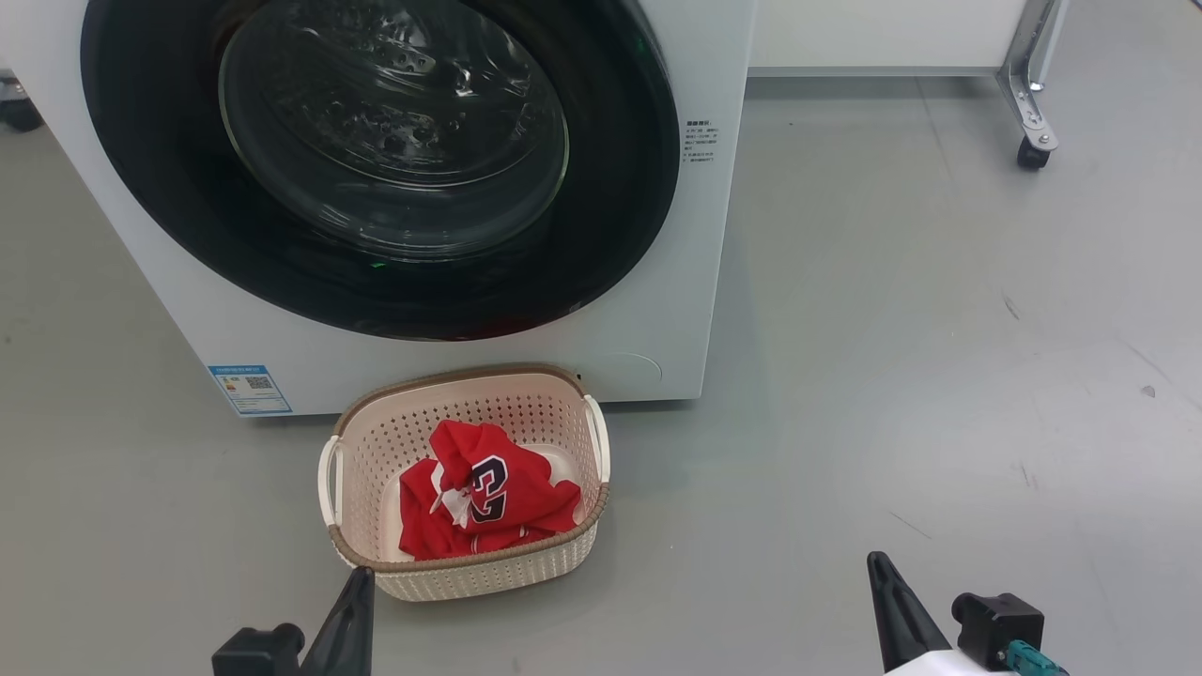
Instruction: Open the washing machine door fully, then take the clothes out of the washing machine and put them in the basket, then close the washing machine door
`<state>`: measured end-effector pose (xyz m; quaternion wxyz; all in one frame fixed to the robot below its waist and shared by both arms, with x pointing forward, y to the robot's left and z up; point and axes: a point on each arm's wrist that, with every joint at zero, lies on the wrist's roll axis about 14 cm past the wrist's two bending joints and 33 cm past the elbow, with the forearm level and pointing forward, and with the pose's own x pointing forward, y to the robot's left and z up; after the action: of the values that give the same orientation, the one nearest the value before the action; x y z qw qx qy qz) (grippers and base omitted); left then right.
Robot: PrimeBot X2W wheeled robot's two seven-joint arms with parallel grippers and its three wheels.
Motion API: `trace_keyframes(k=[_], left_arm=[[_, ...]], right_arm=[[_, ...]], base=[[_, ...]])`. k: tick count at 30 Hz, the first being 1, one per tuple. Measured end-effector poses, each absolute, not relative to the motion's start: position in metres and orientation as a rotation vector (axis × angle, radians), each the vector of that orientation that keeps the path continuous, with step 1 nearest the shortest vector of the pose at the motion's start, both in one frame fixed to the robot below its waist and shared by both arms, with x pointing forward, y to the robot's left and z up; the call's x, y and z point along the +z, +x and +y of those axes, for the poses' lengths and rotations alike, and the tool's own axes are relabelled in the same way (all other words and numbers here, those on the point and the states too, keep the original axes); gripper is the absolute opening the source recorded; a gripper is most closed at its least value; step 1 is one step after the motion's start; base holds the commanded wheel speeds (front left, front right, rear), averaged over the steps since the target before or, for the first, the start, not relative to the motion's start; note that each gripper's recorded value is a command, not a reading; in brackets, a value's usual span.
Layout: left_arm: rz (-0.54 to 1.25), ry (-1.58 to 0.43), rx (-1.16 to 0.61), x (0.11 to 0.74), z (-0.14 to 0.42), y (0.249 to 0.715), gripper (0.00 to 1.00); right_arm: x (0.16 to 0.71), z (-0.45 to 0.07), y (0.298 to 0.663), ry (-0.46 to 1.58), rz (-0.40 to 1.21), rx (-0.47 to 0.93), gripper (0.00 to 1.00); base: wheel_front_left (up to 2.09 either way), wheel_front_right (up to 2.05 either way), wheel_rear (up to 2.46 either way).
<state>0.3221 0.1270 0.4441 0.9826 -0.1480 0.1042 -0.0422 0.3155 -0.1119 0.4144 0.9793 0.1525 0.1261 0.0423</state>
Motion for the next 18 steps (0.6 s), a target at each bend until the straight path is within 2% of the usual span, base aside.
trace_keyframes(k=[18], left_arm=[[0.247,-0.532,-0.015,0.440,0.140,0.325,0.00]], right_arm=[[0.416,-0.130,0.321,0.551,0.276,-0.012,0.00]], base=[[0.00,0.00,0.00]])
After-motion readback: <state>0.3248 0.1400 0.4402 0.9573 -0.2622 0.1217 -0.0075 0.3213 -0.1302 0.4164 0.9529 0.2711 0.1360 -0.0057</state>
